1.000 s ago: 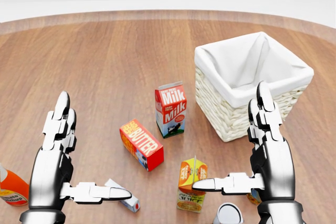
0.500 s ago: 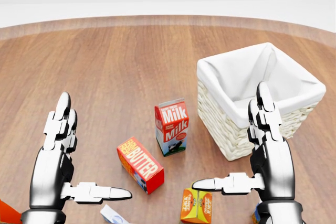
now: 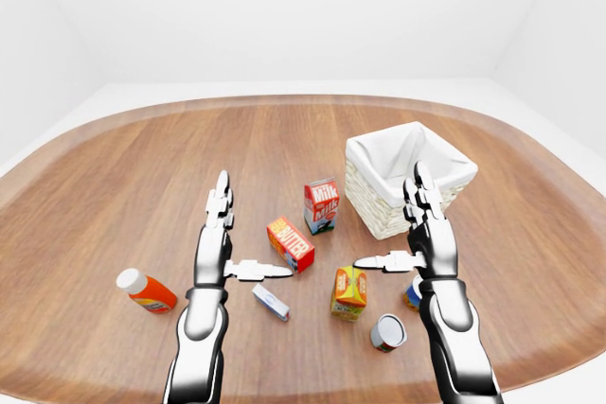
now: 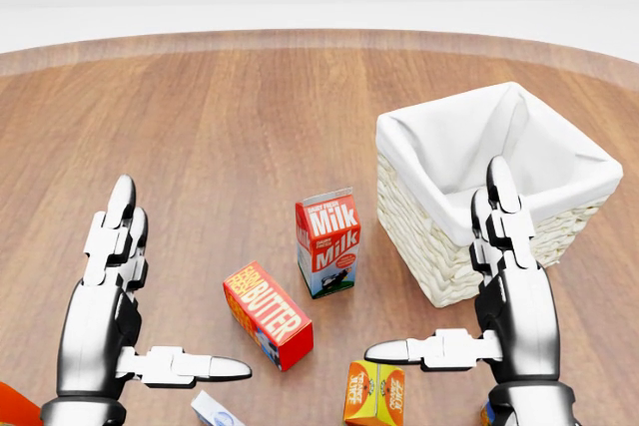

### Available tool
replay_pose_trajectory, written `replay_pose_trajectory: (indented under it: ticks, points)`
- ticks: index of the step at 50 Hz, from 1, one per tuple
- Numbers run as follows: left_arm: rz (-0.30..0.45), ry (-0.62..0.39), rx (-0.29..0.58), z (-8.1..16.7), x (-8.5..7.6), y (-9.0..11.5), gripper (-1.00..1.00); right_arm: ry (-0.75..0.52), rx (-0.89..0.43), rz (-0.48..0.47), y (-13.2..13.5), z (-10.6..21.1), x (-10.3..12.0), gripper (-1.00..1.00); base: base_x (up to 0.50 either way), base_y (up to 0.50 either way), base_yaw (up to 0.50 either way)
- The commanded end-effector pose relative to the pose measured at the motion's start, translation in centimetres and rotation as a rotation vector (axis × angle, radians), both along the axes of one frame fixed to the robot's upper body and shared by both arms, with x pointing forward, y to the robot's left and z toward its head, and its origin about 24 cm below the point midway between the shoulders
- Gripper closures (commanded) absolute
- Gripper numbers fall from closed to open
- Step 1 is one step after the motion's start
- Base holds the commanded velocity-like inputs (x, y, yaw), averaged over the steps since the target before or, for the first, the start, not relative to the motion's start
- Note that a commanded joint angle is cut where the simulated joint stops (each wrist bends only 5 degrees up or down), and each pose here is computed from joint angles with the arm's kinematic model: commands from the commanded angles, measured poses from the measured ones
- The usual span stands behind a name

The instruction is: Pick up the alphabet soup and the tomato sauce, and put them in the basket.

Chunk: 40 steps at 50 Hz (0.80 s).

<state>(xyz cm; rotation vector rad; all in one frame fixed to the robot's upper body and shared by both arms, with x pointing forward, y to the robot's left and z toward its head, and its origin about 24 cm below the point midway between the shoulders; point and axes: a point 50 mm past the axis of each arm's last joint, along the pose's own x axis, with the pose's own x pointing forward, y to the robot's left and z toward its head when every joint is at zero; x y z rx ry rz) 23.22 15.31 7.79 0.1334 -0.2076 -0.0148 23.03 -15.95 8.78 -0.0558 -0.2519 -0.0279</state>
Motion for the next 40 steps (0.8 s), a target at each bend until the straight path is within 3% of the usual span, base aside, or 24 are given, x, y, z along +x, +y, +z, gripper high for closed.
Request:
replay_pose_trajectory:
  ticks: [1,25,40]
  points:
    - [-0.004,0.0,0.002,0.0,0.0,-0.1,-1.0,0.004,0.0,0.001,0.0,-0.1,0.0,-1.0,0.0,0.0,0.0]
    - [-0.016,0.029,0.022,-0.6,0.4,-0.3,-1.0,-0.006,-0.059,-0.005,-0.4,0.3,-0.8,-1.0,0.0,0.0,0.0]
    - [-0.02,0.027,0.022,-0.6,0.4,-0.3,-1.0,-0.011,-0.241,-0.02,-0.8,0.9,-2.4,-1.0,0.0,0.0,0.0]
